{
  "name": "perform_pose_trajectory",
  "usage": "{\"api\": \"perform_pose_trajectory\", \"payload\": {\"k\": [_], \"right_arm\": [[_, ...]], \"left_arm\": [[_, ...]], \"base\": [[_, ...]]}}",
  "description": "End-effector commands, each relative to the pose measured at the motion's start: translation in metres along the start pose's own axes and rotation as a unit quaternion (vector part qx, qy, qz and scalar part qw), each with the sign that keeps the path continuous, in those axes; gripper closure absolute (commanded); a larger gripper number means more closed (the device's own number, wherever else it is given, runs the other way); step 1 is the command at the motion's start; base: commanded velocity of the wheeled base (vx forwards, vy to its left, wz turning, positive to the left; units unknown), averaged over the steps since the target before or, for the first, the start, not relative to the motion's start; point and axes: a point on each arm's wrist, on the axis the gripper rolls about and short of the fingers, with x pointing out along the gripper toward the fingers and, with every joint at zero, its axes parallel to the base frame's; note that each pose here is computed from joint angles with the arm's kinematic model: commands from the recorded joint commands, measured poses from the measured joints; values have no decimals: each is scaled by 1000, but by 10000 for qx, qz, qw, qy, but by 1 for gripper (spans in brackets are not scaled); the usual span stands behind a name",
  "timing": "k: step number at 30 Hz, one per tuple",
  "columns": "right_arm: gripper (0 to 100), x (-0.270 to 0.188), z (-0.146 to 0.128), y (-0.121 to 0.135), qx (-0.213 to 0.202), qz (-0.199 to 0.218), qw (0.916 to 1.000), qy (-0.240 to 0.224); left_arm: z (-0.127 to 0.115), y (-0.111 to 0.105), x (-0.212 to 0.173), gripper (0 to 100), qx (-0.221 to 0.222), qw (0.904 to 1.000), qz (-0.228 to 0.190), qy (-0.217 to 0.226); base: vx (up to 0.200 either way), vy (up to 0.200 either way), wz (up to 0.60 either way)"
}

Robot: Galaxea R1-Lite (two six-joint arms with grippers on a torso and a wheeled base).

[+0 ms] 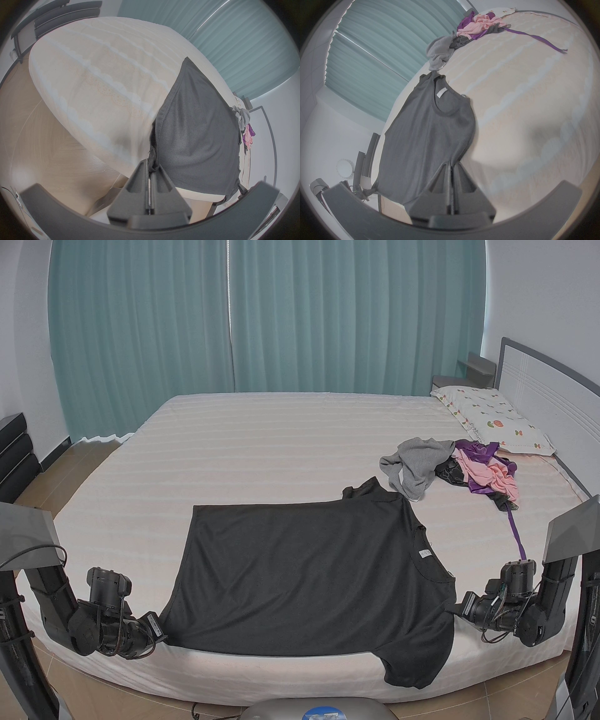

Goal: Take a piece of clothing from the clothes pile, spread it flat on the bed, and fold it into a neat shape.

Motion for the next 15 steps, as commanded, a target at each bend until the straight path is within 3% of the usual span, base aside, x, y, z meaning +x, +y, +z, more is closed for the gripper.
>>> {"api": "perform_pose_trajectory", "payload": {"k": [1,15], "right_arm": [[100,6,11,1,-17,66,9998,-166],[100,17,35,13,-189,327,9978,-537]], "left_arm": [[1,-1,-1,100,7,10000,-25,-27],[0,-1,-1,100,5,10000,-23,-17]], "base": [[0,0,0],[0,0,0]]}}
